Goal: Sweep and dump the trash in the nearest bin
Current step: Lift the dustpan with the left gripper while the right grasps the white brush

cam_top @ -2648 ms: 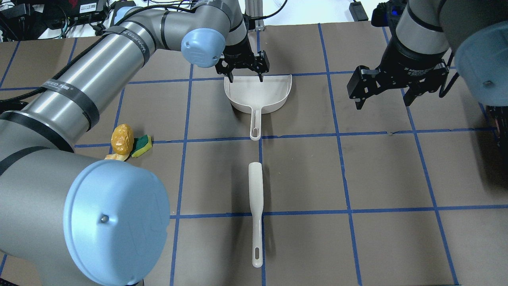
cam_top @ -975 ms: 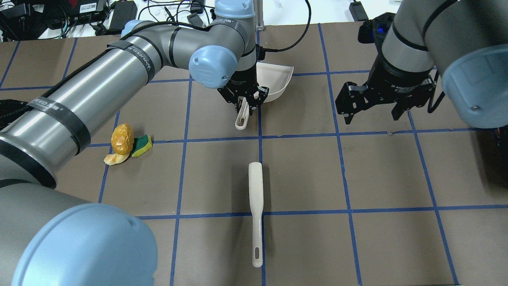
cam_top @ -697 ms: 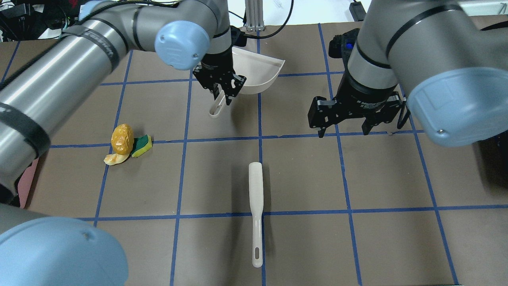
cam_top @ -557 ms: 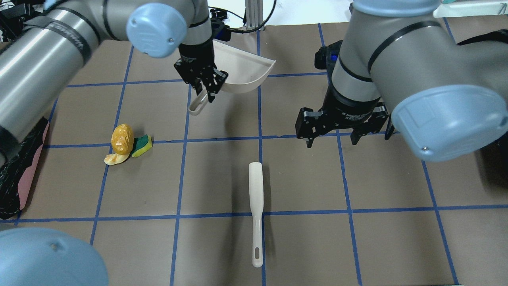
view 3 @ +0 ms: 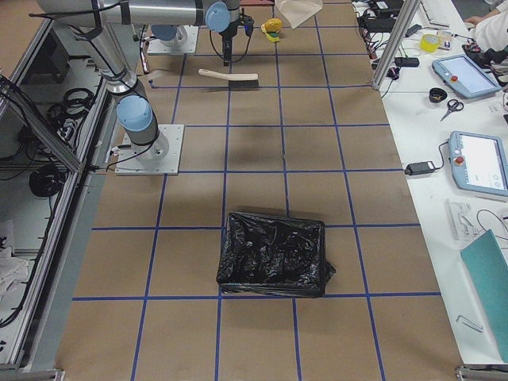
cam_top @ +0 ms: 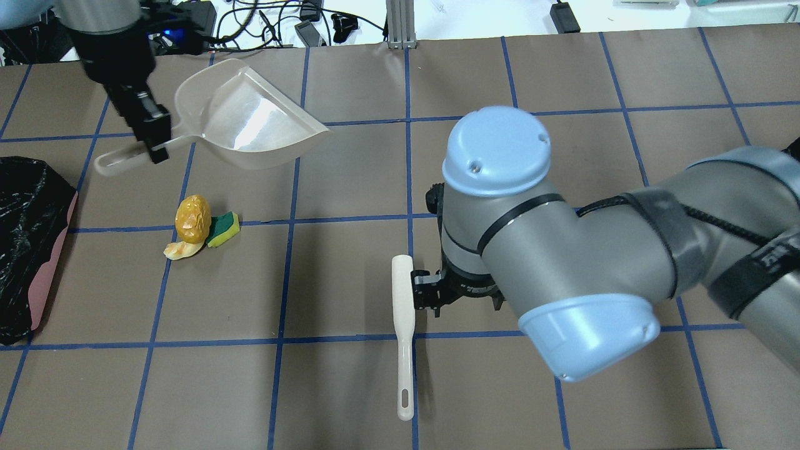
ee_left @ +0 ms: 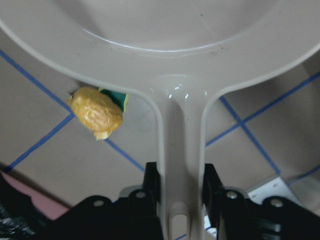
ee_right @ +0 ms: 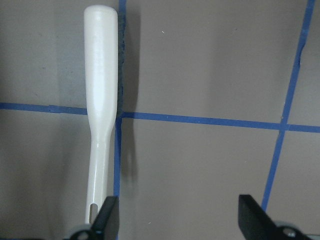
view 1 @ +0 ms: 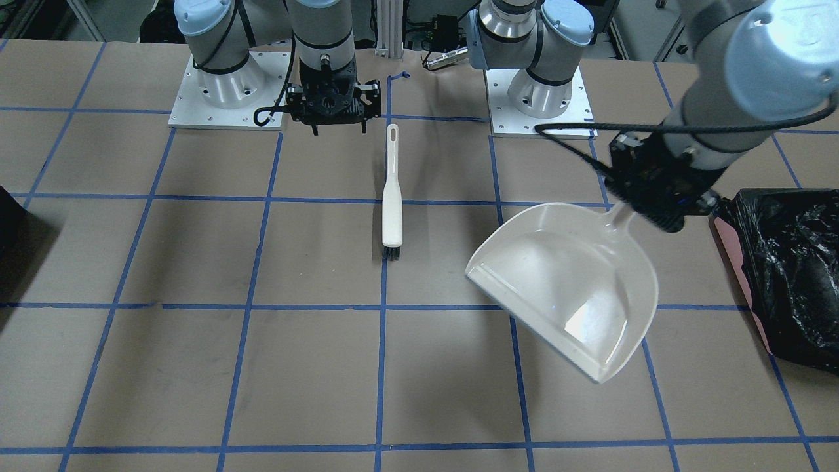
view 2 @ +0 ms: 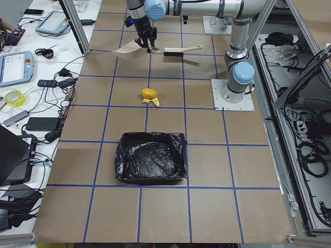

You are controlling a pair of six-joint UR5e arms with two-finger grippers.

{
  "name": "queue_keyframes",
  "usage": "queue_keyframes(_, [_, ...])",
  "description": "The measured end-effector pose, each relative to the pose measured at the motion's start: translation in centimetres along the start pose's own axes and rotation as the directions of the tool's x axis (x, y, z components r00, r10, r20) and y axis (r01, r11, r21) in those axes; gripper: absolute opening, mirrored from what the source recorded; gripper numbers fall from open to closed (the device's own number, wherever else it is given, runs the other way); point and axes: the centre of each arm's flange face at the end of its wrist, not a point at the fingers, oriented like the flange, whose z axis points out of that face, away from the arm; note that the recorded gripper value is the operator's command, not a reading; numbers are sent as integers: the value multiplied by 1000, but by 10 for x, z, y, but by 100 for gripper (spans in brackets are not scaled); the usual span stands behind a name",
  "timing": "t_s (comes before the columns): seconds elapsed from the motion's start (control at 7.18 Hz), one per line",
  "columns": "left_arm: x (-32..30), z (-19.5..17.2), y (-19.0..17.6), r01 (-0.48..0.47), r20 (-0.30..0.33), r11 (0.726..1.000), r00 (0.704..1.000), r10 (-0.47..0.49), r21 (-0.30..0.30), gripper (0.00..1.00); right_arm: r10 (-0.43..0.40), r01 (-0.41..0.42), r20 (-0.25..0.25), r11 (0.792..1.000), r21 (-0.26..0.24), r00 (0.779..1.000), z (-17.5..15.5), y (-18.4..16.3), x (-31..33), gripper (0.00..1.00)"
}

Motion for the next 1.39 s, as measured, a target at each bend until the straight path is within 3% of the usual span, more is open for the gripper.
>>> queue_keyframes(0.28, [-59, 10, 91, -168, -26, 986, 985, 168, -2, 0, 88, -88, 0, 996, 10, 996, 35, 16, -24, 88])
queue_keyframes(0.56, [-109, 33, 153, -323, 1, 946, 947, 323, 23, 0, 147, -146, -21, 989, 7, 989, 66, 22, -54, 88])
queue_keyframes(0.84, [-143, 55, 170, -464, 86, 886, 882, 463, 1, 0, 159, -160, -54, 987, -5, 986, 94, 31, -74, 88])
queue_keyframes(0.98, [-158, 78, 168, -536, 141, 844, 834, 534, -26, 0, 162, -163, -75, 987, -11, 984, 108, 38, -75, 88])
queue_keyframes(1.11, [-169, 109, 174, -568, 171, 822, 807, 565, -33, 0, 165, -166, -79, 986, -11, 983, 121, 44, -73, 88])
queue_keyframes(1.39, [-185, 169, 209, -570, 178, 817, 815, 551, 81, 0, 158, -158, -69, 987, -5, 985, 137, 50, -76, 88])
